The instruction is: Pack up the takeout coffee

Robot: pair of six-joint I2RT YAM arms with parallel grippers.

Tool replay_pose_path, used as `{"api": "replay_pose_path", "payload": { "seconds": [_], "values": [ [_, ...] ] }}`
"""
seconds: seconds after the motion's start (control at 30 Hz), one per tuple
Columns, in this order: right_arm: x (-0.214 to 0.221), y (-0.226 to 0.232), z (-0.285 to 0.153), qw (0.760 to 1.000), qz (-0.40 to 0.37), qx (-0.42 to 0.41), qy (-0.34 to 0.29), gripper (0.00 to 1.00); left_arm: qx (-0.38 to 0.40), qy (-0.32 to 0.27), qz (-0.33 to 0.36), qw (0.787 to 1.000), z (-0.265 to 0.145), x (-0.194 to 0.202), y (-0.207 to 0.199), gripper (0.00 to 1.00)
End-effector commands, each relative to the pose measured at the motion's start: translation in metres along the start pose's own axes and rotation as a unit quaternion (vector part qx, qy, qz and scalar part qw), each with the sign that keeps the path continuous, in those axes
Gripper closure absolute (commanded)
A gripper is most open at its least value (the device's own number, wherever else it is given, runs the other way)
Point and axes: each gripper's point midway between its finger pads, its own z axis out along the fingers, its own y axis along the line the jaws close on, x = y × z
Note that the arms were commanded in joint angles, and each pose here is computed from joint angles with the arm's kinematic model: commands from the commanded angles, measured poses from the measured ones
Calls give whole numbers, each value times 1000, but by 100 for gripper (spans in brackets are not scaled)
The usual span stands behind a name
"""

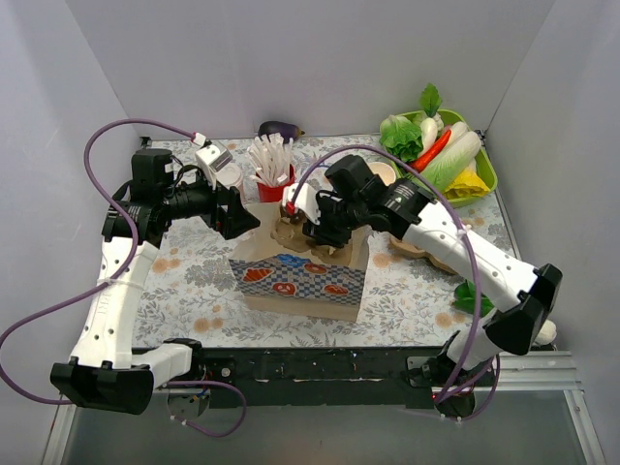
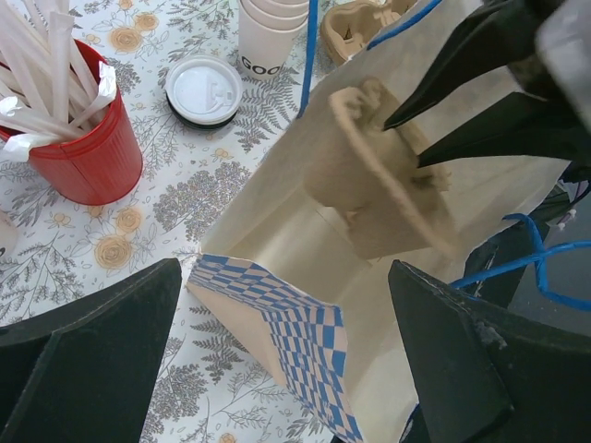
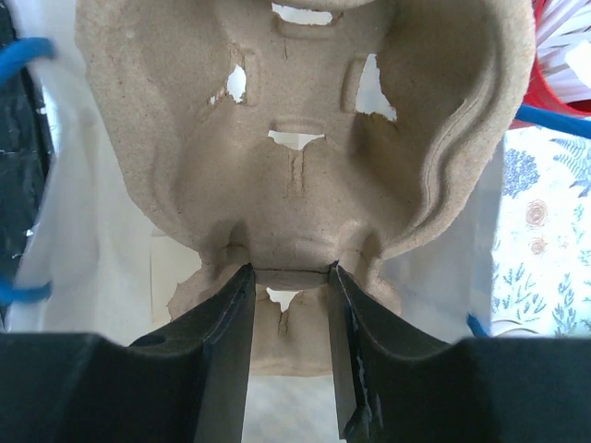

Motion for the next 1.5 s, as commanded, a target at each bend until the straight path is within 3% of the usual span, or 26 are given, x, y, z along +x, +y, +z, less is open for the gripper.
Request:
{"api": "replay_pose_path", "payload": {
  "seconds": [0.0,0.57,0.97,1.47],
  "values": [
    [-3,-6,6,1000,12,1,16,99,6,-12,6,1000,-3,-5,-4,3],
    [90,39,6,976,-56,-89,191,99,-17,-14,17,1000,-6,-2,1,3],
    [105,43,20,970,0,-83,230,99,-16,-13,22,1000,-7,4,-1,3],
    [150,49,38,948,-14,-87,306,96,-18,-13,20,1000,-8,8,-3,3]
  ]
}}
